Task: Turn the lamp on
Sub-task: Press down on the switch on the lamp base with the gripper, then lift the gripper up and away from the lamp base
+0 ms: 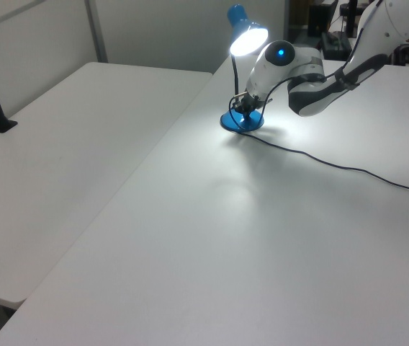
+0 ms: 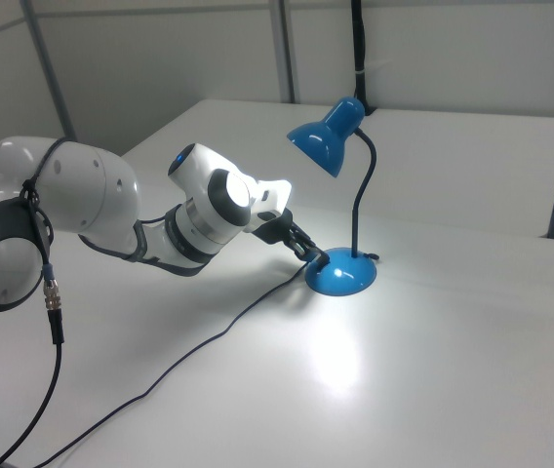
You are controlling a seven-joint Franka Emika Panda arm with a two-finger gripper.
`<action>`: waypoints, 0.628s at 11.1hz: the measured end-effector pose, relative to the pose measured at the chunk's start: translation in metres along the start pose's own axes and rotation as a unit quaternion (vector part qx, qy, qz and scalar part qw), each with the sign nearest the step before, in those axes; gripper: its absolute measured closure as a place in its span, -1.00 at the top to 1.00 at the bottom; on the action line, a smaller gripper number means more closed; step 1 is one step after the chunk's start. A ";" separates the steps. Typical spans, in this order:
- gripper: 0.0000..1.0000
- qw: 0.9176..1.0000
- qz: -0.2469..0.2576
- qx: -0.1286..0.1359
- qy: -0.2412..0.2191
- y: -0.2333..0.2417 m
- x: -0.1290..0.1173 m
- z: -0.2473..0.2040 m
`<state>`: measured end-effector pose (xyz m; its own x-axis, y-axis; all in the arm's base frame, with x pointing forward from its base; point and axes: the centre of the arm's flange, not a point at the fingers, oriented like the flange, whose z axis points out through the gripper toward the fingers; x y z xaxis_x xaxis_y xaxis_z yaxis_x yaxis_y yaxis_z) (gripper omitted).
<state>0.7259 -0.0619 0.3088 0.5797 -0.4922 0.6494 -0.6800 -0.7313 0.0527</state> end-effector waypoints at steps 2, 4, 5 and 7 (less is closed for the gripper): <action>-0.98 1.000 -0.006 -0.001 0.004 0.000 0.000 0.001; -0.98 1.000 -0.005 0.000 0.007 -0.001 0.002 0.000; -0.98 1.000 -0.001 0.003 0.011 -0.001 0.008 -0.005; -0.98 1.000 0.004 0.013 0.021 0.001 0.021 -0.032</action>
<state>0.7227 -0.0581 0.3461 0.5542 -0.4790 0.6808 -0.6732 -0.7390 0.0281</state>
